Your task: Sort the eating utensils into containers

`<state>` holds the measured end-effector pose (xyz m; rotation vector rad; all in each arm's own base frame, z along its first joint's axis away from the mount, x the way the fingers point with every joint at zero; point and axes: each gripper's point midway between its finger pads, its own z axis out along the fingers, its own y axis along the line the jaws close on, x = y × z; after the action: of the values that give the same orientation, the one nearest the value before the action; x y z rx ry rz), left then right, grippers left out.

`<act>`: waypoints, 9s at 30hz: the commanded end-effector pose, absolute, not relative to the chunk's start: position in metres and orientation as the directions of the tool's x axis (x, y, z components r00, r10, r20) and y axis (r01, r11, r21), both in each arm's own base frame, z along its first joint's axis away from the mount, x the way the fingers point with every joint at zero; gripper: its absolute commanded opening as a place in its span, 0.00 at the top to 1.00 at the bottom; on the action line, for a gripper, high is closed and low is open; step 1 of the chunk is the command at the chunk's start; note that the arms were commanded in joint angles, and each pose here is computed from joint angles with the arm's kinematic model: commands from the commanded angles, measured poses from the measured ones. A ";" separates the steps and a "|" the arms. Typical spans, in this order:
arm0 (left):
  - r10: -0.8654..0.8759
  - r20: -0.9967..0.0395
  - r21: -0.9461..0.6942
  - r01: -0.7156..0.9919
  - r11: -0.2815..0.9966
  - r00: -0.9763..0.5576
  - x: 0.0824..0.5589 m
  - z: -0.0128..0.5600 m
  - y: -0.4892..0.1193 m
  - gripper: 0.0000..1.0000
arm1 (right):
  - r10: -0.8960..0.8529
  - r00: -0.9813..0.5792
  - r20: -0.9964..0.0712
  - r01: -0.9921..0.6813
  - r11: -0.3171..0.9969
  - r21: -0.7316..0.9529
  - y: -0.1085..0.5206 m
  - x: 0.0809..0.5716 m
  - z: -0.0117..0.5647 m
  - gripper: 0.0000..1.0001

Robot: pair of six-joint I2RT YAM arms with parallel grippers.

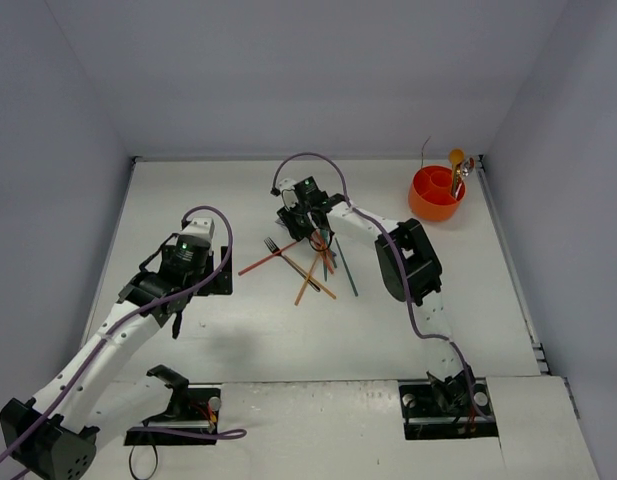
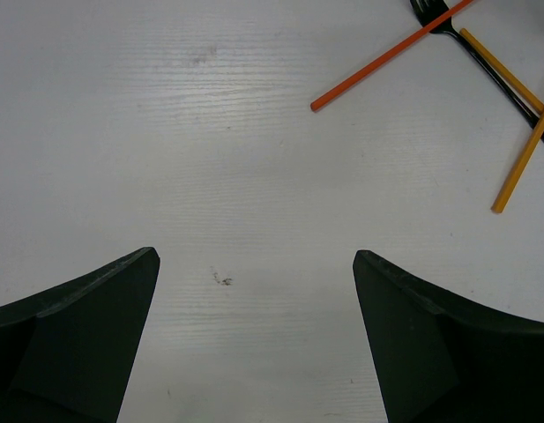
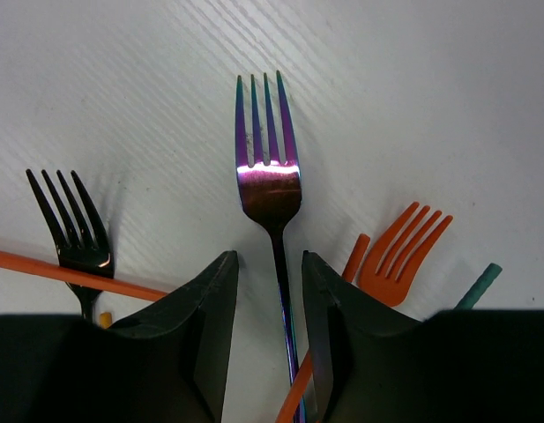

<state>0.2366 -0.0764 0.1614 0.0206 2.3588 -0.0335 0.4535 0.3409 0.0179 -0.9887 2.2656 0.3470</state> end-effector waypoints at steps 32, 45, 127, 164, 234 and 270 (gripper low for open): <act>-0.027 -0.757 -0.046 0.013 0.999 -0.653 0.244 0.178 -0.076 0.09 | -0.335 -0.141 -0.932 -0.735 0.666 -0.128 0.382 0.503 0.259 1.00; -0.025 -0.759 -0.036 0.003 0.999 -0.650 0.244 0.179 -0.073 0.09 | -0.187 0.004 -0.982 -0.337 0.925 -0.177 0.168 0.567 0.364 1.00; -0.003 -0.719 -0.038 0.035 0.999 -0.695 0.247 0.165 -0.083 0.09 | -0.015 -0.249 -0.968 -0.204 0.978 0.037 0.108 0.518 0.291 0.47; -0.010 -0.725 -0.260 0.261 0.929 -0.688 0.329 0.168 -0.176 0.21 | -0.327 -0.578 -0.748 -0.618 0.773 0.139 0.306 0.342 0.134 0.54; 0.064 -0.670 -0.289 0.339 0.895 -0.739 0.472 0.120 -0.170 1.00 | -0.100 -0.512 -0.853 -0.525 0.822 0.219 0.199 0.248 0.200 0.50; 0.051 -0.906 -0.109 0.347 0.931 -0.420 0.508 0.299 -0.157 1.00 | -0.095 -0.410 -0.907 -0.570 0.803 0.173 0.214 0.271 0.262 0.50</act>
<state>0.5162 -0.1585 0.1784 0.2479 2.2618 -0.3659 0.2467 0.2001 0.2087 -0.4903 2.0908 0.5610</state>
